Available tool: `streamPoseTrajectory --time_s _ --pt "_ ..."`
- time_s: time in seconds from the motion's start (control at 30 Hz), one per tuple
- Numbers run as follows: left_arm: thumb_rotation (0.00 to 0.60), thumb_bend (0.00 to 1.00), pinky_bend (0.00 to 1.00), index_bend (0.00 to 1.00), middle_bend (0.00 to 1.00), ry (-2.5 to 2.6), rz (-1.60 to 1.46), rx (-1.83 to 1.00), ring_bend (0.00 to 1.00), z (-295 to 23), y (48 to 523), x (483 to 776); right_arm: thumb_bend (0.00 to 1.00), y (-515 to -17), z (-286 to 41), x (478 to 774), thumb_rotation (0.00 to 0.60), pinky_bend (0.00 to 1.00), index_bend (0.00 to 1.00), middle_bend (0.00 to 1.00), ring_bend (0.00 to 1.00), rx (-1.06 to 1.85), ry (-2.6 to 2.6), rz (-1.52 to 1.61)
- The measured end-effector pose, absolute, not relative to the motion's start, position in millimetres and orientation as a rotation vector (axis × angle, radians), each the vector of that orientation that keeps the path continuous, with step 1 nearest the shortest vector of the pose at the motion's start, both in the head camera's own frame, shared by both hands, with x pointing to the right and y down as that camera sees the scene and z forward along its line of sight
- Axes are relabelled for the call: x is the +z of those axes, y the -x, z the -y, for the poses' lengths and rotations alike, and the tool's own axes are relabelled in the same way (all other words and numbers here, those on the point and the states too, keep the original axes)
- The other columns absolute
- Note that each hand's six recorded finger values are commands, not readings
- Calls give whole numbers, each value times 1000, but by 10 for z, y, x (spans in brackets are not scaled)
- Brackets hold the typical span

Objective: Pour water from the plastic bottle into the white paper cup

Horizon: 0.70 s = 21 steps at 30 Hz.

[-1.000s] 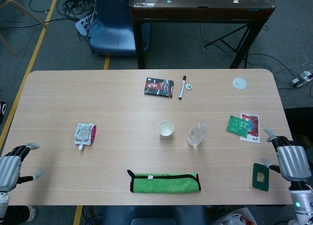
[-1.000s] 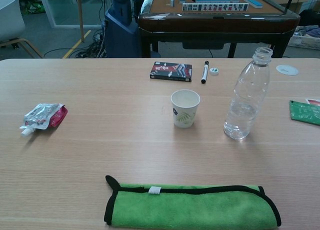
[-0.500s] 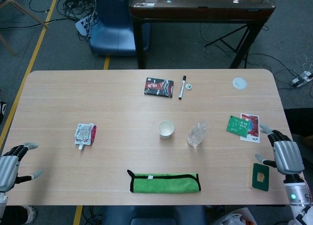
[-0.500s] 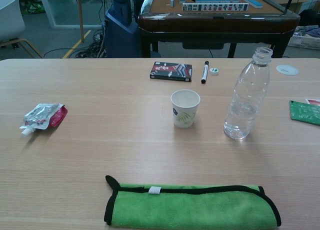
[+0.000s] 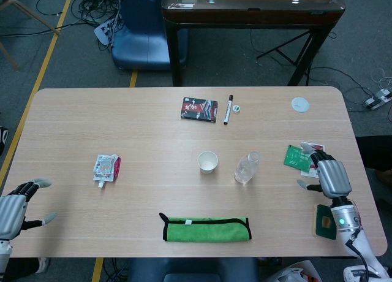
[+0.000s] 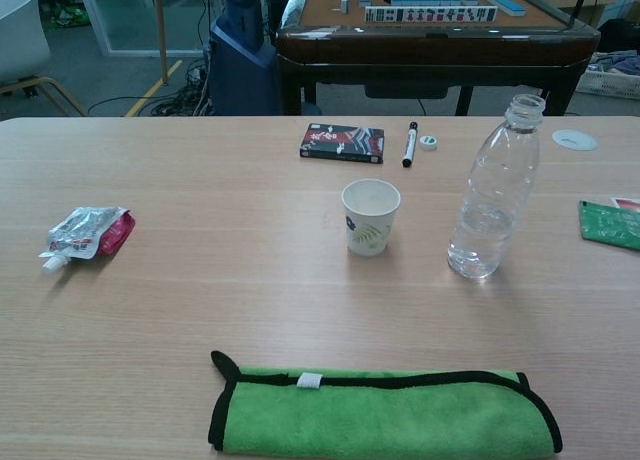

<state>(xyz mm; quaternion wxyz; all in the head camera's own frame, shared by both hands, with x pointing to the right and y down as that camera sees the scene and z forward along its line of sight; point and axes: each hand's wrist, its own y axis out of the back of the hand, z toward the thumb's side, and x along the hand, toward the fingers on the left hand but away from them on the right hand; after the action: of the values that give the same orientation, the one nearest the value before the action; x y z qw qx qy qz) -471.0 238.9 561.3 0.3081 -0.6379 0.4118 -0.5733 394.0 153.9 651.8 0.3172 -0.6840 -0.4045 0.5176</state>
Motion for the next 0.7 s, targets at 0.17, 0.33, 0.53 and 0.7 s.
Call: streamPoseTrajectory --time_s 0.17,0.33,0.53,0.7 --pt "600 86 458 312 270 1687 -1103 -1516 284 -2384 4730 5593 0 -3710 -1454 6703 600 380 140 266 231 1337 1881 1057" --pt "600 86 458 313 270 1698 -1119 -1517 284 -2384 4742 5587 0 -3497 -1392 6840 600 379 141 266 231 1308 1949 1045" --pt "600 86 459 313 270 1709 -1133 -1517 284 -2379 4752 5576 0 -3282 -1366 6992 600 379 141 266 231 1291 2017 1027" --pt "600 86 459 313 270 1710 -1143 -1515 284 -2372 4764 5564 0 -3142 -1387 7098 600 379 140 266 231 1279 2082 1010"
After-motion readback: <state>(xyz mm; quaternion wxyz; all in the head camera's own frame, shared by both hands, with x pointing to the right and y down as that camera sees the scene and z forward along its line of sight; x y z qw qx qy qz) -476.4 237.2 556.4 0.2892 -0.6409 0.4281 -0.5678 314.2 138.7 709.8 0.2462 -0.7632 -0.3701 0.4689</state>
